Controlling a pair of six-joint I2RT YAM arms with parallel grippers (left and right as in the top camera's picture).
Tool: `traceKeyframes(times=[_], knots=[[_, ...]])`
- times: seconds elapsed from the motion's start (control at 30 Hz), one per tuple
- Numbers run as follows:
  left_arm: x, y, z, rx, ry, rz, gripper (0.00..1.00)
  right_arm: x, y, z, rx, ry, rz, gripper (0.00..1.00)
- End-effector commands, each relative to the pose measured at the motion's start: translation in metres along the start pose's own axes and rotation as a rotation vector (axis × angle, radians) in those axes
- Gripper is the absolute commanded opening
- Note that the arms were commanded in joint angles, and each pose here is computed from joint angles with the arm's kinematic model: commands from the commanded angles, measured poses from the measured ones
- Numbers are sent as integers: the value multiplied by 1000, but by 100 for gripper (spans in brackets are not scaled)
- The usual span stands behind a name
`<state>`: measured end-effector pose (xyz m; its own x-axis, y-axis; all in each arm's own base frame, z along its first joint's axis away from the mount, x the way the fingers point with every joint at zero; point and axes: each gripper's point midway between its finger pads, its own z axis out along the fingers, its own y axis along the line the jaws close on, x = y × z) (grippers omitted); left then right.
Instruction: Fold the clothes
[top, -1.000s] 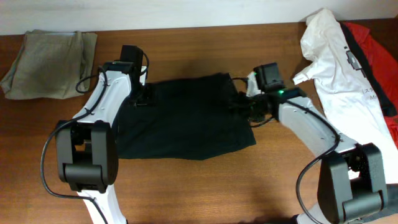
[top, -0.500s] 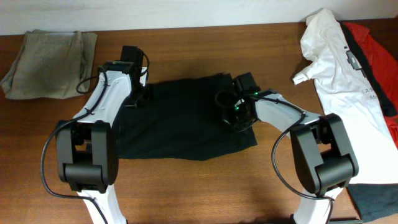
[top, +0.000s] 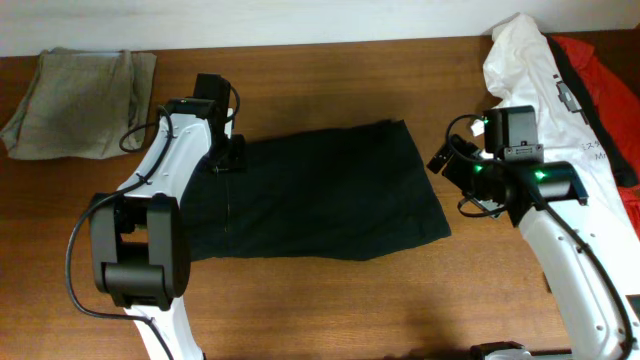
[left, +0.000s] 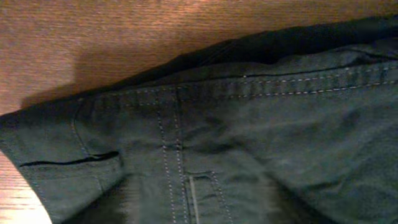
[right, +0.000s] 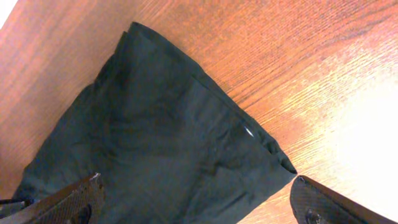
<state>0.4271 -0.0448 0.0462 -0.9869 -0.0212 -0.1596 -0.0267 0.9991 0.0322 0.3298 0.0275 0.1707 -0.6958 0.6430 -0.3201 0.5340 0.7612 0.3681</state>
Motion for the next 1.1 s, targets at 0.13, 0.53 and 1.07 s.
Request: traceKeyframes(times=[0.13, 0.53, 1.07], knots=[[-9, -1, -17, 25, -45, -10, 99, -2, -6, 7, 38, 0, -16, 99], [-11, -4, -17, 26, -53, -6, 99, -2, -6, 7, 38, 0, -16, 99], [-14, -4, -25, 29, -68, 2, 67, -7, 10, 7, -35, -10, 19, 99]])
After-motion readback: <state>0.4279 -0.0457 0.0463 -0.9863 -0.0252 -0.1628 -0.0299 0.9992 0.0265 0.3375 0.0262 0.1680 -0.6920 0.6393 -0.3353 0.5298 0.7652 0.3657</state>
